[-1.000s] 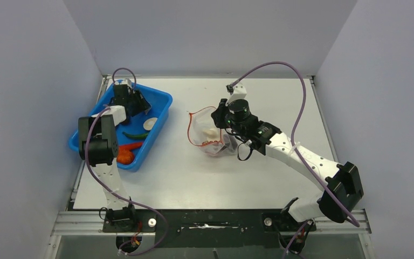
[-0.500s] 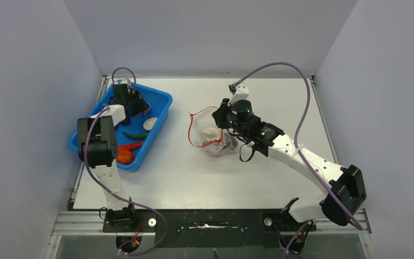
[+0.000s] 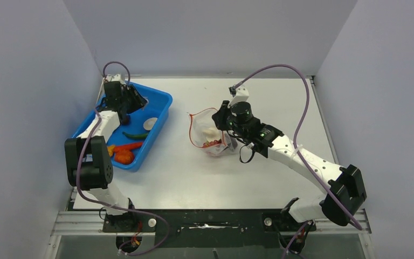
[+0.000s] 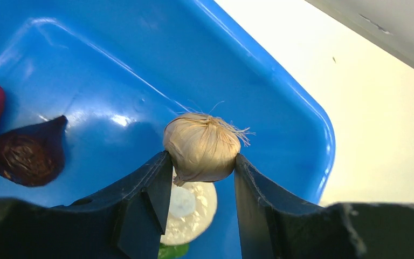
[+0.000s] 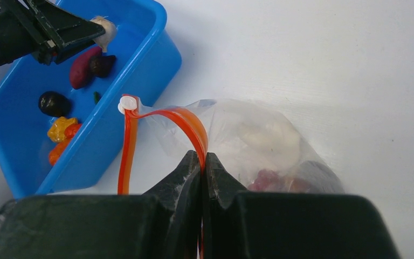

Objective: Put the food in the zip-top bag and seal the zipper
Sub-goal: Pick up the fake vegetable from the bin.

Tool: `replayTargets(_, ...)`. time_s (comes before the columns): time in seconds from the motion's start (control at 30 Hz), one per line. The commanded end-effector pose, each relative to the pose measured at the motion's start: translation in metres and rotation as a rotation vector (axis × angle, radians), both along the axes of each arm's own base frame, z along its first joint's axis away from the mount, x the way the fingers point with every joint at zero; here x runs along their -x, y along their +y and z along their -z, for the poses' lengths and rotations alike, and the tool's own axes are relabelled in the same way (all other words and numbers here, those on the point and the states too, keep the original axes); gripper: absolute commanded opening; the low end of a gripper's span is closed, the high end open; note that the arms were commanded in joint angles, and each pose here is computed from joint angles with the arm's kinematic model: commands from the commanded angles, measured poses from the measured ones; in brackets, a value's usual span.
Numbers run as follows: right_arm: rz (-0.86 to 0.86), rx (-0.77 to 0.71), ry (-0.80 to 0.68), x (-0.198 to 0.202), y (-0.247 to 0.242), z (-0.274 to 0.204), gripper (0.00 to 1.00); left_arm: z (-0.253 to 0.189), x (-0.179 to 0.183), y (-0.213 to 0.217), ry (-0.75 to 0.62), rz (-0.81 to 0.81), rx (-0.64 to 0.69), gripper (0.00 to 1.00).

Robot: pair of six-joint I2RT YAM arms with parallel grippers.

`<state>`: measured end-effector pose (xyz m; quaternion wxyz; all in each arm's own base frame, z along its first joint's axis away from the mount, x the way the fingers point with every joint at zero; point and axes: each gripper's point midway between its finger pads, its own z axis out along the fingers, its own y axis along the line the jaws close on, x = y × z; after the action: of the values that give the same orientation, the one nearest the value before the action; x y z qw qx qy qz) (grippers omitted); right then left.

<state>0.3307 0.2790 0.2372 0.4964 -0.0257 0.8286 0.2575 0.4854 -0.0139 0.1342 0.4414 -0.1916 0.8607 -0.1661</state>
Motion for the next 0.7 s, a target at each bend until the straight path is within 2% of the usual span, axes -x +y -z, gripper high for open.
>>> replayTargets(0.0, 0.001, -0.081, -0.065, -0.002, 0.001, -0.029, 0.0, -0.032, 0.012, -0.02, -0.084, 0.068, 0.071, 0.29)
replayTargets(0.27, 0.047, -0.078, -0.072, -0.002, -0.009, -0.026, 0.0, -0.048, 0.049, -0.069, -0.091, 0.255, 0.158, 0.29)
replayTargets(0.53, 0.037, -0.088, -0.042, 0.0, -0.007, -0.019, 0.0, -0.083, 0.093, -0.118, -0.192, 0.439, 0.3, 0.26)
replayTargets(0.67, 0.044, -0.09, -0.034, 0.0, -0.009, -0.019, 0.0, -0.098, 0.113, -0.139, -0.213, 0.508, 0.314, 0.25)
